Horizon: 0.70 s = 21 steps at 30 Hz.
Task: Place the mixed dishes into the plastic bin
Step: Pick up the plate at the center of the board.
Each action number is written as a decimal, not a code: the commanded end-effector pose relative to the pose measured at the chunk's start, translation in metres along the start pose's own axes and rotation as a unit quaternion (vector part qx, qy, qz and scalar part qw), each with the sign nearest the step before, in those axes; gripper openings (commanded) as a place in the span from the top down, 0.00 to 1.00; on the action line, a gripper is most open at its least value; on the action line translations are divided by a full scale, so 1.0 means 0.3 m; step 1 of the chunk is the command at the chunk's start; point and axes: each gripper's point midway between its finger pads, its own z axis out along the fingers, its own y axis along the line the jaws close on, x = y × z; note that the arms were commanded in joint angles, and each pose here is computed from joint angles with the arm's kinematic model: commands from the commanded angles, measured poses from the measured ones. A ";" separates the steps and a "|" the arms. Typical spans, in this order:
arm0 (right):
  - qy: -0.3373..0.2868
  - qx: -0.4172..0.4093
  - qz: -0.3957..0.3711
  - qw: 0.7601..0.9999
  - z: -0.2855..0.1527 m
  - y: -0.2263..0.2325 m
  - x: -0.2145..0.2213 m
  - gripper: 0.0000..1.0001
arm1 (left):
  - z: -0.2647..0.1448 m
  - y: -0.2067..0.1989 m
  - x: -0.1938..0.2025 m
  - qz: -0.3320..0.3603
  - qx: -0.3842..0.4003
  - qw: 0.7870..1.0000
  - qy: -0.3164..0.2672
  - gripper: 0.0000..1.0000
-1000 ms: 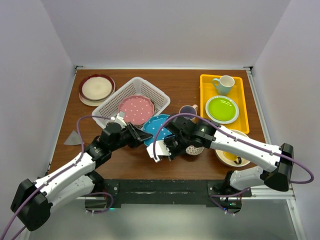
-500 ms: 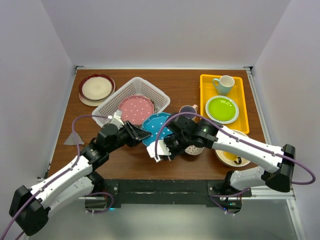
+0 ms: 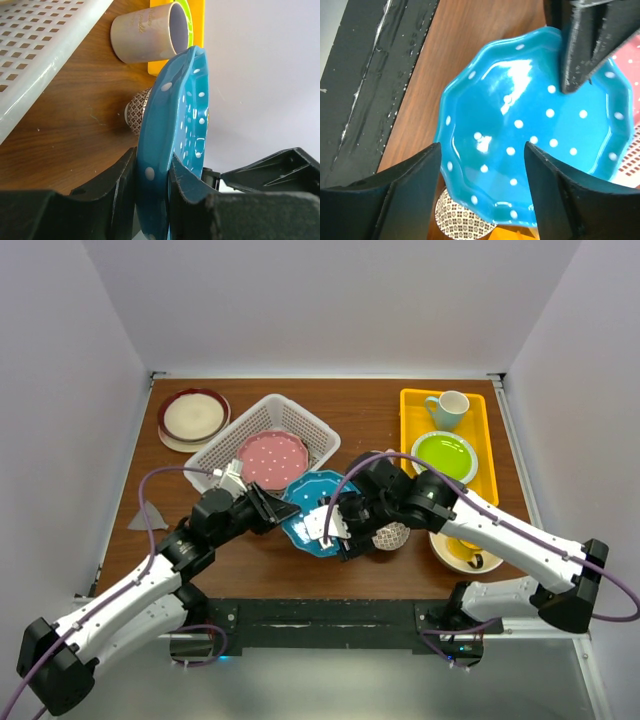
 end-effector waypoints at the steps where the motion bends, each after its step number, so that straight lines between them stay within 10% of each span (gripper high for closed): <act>1: -0.046 0.031 -0.005 0.998 -0.080 -0.041 -0.071 0.27 | -0.074 -0.304 -0.124 0.021 0.135 0.988 -0.067 1.00; 21: -0.089 0.108 0.054 0.989 -0.228 -0.105 -0.024 0.09 | -0.069 -0.305 -0.300 0.050 0.119 0.985 -0.118 1.00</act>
